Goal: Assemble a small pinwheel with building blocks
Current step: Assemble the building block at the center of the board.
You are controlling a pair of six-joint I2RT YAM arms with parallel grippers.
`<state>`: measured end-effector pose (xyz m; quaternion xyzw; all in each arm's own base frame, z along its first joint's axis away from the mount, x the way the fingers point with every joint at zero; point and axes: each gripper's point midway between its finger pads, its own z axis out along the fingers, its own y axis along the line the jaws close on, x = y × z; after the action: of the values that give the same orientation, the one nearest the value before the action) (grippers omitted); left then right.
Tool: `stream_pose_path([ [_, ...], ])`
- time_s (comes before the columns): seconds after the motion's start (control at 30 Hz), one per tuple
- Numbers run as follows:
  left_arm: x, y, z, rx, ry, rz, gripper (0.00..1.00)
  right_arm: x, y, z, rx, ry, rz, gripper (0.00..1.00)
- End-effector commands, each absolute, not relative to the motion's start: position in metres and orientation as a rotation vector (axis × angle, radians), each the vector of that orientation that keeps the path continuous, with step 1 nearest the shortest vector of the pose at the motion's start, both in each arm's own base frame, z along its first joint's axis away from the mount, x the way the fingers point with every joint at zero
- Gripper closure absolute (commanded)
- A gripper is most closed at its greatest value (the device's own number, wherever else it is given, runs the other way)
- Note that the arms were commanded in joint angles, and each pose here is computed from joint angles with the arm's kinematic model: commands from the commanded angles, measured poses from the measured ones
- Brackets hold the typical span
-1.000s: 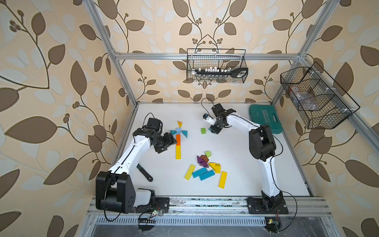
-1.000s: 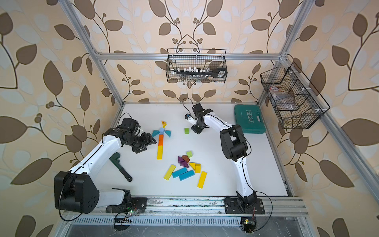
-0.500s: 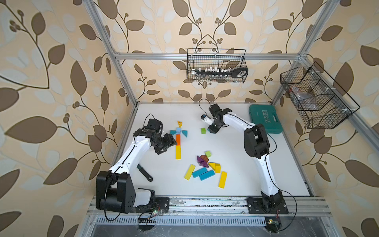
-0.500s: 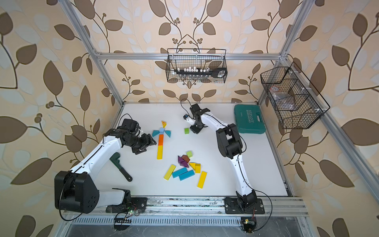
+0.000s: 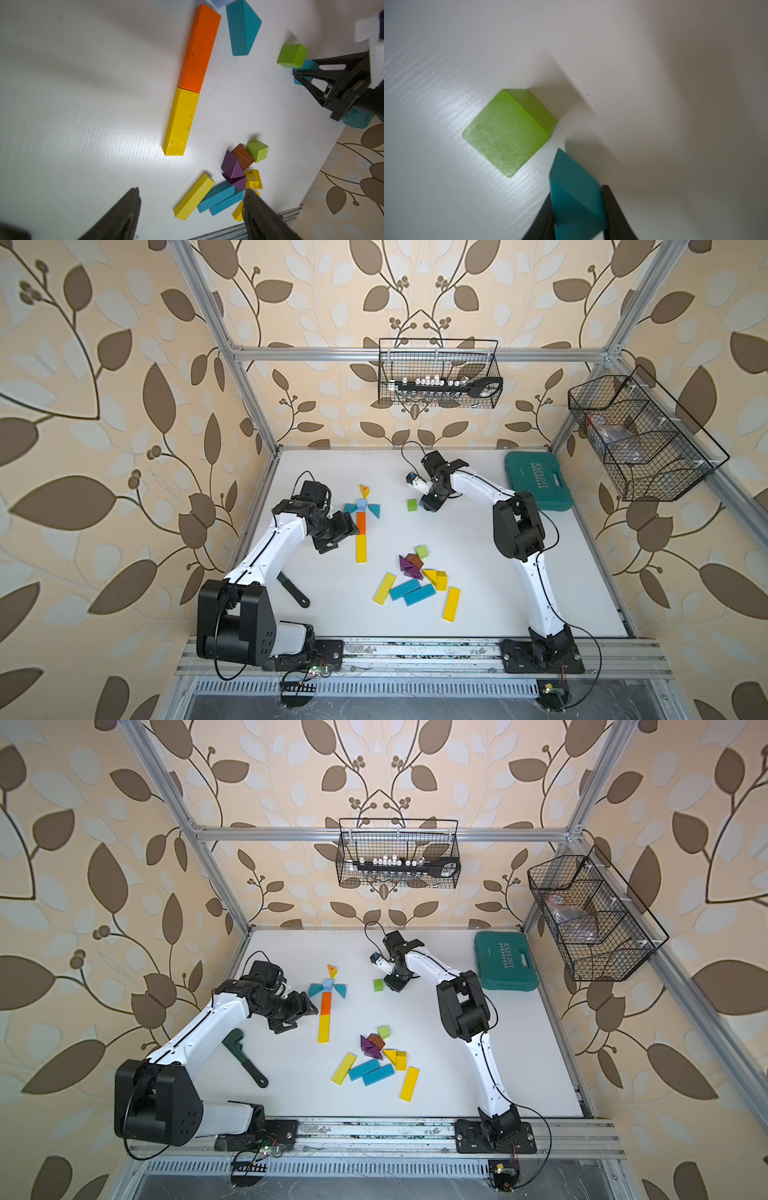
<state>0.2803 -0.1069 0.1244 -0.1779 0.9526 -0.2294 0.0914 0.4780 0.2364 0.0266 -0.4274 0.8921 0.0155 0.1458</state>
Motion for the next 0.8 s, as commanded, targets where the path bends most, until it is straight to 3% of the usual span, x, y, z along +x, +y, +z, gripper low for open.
stream_pose_path([
  [0.0, 0.278, -0.106, 0.124, -0.499, 2.838, -0.664, 0.20, 0.470, 0.240, 0.014, -1.275, 2.599, 0.078, 0.70],
  [0.43, 0.277, -0.105, 0.122, -0.501, 2.845, -0.661, 0.19, 0.472, 0.247, 0.010, -1.263, 2.602, 0.117, 0.67],
  [0.57, 0.277, -0.106, 0.122, -0.498, 2.847, -0.664, 0.18, 0.476, 0.245, 0.012, -1.243, 2.599, 0.090, 0.54],
  [0.77, 0.277, -0.106, 0.122, -0.499, 2.849, -0.663, 0.17, 0.482, 0.249, 0.032, -1.193, 2.584, 0.109, 0.46],
])
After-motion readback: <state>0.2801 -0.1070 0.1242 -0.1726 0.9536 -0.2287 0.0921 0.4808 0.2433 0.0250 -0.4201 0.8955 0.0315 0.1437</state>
